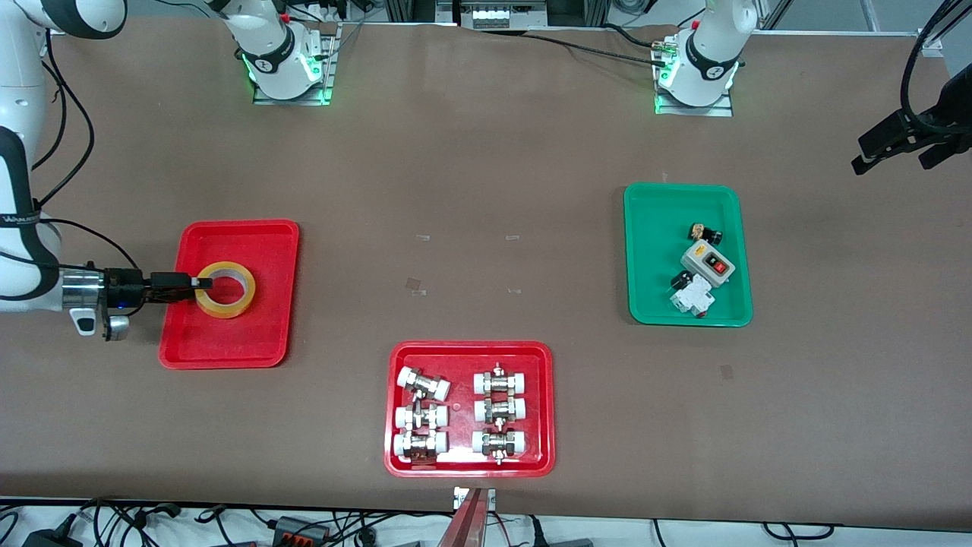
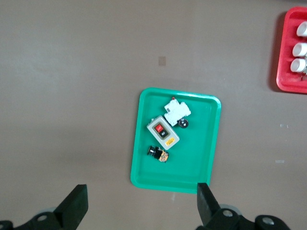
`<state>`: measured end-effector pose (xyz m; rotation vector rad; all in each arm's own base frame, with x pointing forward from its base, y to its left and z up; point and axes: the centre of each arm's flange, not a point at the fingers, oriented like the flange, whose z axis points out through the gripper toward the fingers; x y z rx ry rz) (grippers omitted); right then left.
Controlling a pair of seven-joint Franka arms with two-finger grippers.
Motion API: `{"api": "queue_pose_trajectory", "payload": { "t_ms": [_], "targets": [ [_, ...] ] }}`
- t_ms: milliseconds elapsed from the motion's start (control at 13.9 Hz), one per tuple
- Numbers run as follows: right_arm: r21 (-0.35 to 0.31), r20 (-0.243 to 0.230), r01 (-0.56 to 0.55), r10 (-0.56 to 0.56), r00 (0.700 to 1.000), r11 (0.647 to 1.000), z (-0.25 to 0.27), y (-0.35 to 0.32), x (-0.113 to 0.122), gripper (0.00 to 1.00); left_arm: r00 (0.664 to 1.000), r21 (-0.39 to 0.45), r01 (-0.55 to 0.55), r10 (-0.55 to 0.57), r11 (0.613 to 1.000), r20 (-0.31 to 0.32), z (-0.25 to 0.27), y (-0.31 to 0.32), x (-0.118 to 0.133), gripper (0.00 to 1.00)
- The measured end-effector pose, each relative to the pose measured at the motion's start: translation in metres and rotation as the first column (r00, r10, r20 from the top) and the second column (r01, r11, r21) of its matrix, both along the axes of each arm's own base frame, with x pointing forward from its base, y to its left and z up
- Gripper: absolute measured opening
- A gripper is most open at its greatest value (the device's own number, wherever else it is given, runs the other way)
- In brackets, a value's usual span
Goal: Left arm passes tape to right arm into tray
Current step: 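Lower the tape into the empty red tray with the right gripper, then open the right gripper and draw it back from the tape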
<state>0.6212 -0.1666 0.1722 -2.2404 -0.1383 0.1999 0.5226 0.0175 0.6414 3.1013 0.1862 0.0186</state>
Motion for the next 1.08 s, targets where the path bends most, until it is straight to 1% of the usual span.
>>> {"api": "queue_pose_trajectory", "payload": {
  "t_ms": [143,287,430,646,789,861,933,1076],
  "targets": [
    [0.004,-0.011,-0.002,0.002,1.000,1.000,-0.008,0.003,-0.004,1.00,1.000,-0.001,0.000,0.000,1.000,-0.010,-0.001,0.000,-0.001,1.00],
    [-0.016,0.008,-0.003,0.004,1.000,1.000,-0.008,0.000,-0.002,1.00,1.000,-0.001,0.001,-0.001,1.000,-0.013,-0.002,0.000,-0.001,1.00],
    [-0.098,0.042,-0.032,0.037,0.998,0.995,-0.003,-0.006,0.004,1.00,1.000,-0.001,0.003,-0.003,1.000,-0.015,-0.002,-0.001,0.000,1.00],
    [-0.169,0.080,-0.098,0.113,0.990,0.981,0.020,0.015,0.018,1.00,0.999,-0.001,0.030,-0.030,1.000,-0.014,-0.002,-0.001,0.000,1.00],
    [-0.252,0.099,-0.162,0.192,0.977,0.954,0.042,0.036,0.029,1.00,0.999,0.000,0.044,-0.044,0.999,-0.003,0.003,0.001,0.000,1.00],
    [-0.300,0.098,-0.184,0.222,0.970,0.936,0.058,0.046,0.034,1.00,0.999,0.000,0.043,-0.043,0.999,0.004,0.005,0.002,0.001,1.00],
    [-0.355,0.096,-0.198,0.246,0.964,0.914,0.079,0.055,0.039,1.00,0.999,0.000,0.042,-0.042,0.999,0.007,0.007,0.002,0.003,1.00],
    [-0.475,0.099,-0.202,0.280,0.955,0.856,0.135,0.076,0.047,1.00,0.999,0.000,0.043,-0.043,0.999,0.006,0.006,0.002,0.005,1.00]
  ]
}}
